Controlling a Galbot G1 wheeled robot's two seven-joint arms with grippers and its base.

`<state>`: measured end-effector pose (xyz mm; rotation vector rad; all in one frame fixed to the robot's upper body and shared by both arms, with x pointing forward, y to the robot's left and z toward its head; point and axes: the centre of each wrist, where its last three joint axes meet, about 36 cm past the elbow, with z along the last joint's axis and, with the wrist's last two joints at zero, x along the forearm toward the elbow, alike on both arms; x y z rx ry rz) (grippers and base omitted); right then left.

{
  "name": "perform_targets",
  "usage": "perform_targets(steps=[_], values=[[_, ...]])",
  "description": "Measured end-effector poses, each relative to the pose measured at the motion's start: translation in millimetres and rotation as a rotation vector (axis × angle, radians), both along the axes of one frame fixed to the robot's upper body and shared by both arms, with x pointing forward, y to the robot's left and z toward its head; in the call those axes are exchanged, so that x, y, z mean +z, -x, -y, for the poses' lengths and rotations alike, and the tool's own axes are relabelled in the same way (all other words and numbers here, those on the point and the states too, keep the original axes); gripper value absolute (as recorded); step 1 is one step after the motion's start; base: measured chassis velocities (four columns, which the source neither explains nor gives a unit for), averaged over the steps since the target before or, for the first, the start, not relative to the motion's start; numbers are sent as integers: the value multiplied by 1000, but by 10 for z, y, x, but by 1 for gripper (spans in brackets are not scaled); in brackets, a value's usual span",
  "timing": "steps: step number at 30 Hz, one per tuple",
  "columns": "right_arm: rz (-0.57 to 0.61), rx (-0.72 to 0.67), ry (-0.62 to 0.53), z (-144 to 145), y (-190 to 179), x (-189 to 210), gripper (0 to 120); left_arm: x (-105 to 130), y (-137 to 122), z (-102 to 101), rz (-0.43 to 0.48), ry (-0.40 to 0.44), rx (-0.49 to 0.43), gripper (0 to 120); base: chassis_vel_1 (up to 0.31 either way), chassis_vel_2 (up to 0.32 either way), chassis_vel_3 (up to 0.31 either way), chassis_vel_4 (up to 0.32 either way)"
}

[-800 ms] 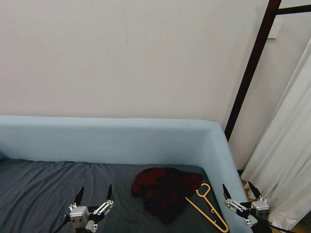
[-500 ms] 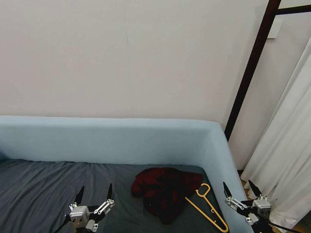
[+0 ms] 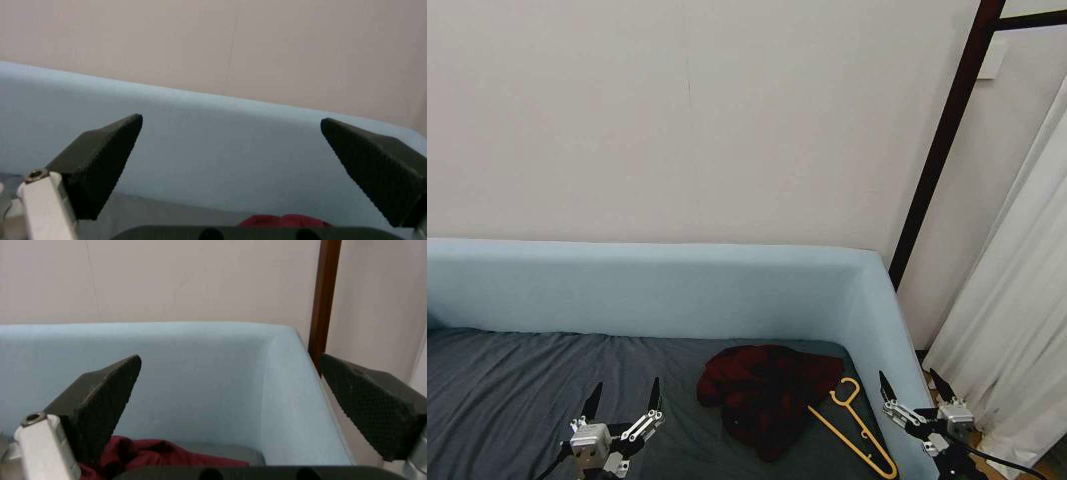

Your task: Pick up the clothes from the sofa and hang them on the clothes hanger.

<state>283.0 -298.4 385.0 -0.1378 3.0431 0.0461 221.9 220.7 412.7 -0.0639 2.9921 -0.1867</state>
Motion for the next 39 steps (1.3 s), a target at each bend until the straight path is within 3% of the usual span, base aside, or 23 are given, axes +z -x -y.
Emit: perform_targets(steps=[10,17,21,29,33,39], values=[[-125,41,-91,10,-163,260,100,-211,1,2,-44,-30,-13,100,0,0,0,0],[-204,92,-134,-52,-434,229,100,-176,43,-63,-47,-53,-11,100,0,0,0,0],[-372,122,-261,-326,-690,192,100,-128,78,-113,-44,-65,11,100,0,0,0,0],[-596,122,-405,-608,-1259,-105,100,-111,112,-132,-48,-72,38,100,0,0,0,0],[-653,168,-339,-814,-1489,-452,100,-63,111,-159,-36,-80,52,100,0,0,0,0],[-627,313,-107,-972,-1682,-917,100,-68,106,-182,-35,-81,68,100,0,0,0,0]])
